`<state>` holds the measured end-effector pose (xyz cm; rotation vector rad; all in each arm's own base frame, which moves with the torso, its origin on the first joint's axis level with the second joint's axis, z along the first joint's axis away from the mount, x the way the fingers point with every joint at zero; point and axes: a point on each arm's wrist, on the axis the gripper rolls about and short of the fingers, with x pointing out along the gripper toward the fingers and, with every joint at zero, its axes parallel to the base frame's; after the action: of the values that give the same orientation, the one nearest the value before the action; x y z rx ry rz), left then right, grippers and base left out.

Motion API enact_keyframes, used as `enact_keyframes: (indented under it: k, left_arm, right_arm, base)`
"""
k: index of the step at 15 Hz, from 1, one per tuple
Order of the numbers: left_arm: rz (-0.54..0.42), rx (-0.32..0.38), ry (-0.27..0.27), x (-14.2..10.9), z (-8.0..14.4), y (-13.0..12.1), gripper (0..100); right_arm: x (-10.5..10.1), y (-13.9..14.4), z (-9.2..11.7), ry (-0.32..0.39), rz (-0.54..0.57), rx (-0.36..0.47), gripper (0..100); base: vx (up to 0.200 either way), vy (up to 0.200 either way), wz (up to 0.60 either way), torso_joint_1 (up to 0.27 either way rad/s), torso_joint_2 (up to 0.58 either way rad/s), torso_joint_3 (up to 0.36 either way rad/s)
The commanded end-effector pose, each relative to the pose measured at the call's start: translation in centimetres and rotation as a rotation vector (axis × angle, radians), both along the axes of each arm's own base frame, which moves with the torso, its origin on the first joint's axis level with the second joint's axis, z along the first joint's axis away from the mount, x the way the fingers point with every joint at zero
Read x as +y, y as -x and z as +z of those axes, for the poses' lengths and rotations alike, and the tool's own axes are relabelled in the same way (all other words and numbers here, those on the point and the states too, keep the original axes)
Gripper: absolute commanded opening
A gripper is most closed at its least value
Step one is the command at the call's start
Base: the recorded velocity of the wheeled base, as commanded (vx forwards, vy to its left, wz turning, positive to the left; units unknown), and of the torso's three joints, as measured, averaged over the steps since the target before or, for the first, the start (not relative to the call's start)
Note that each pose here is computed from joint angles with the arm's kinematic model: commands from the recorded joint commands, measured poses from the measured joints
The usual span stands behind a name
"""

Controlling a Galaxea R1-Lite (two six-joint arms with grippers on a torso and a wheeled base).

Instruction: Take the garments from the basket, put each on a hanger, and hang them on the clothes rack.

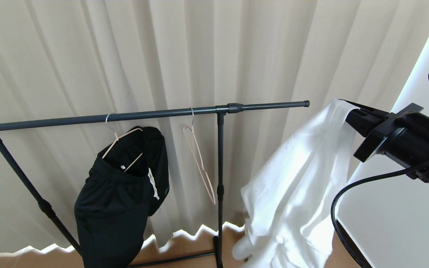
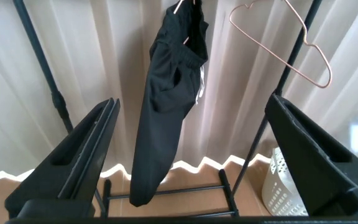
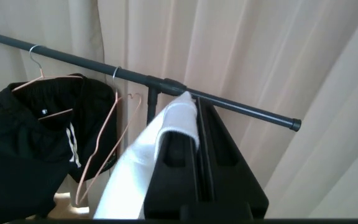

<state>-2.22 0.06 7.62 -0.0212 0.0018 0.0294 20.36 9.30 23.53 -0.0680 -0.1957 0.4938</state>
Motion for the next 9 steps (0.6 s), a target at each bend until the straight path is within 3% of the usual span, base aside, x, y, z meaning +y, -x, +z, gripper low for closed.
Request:
enact_keyframes:
  k: [1, 2, 6, 9]
  left_arm:
    - [0.0, 0.001, 0.0, 0.0, 0.01, -0.01, 100]
    - [0.0, 0.001, 0.0, 0.0, 0.01, -0.01, 100]
    - [0.0, 0.001, 0.0, 0.0, 0.01, -0.01, 100]
    - [0.0, 0.001, 0.0, 0.0, 0.01, -0.01, 100]
  right_arm:
    - [0.0, 0.01, 0.03, 0.0, 0.001, -0.002, 0]
    - [-0.03, -0.01, 0.03, 0.0, -0.001, -0.002, 0]
    - [-0.06, 0.06, 0.1, -0.002, -0.001, -0.005, 0]
    - [-0.06, 0.07, 0.06, -0.001, -0.001, -0.003, 0]
  base:
    - [0.0, 0.2, 0.0, 0.002, 0.0, 0.002]
    - [0.0, 0.2, 0.0, -0.002, 0.0, 0.007]
    - [-0.2, 0.2, 0.0, 0.009, 0.01, -0.003]
    - [-0.2, 0.0, 0.0, -0.017, 0.01, 0.01]
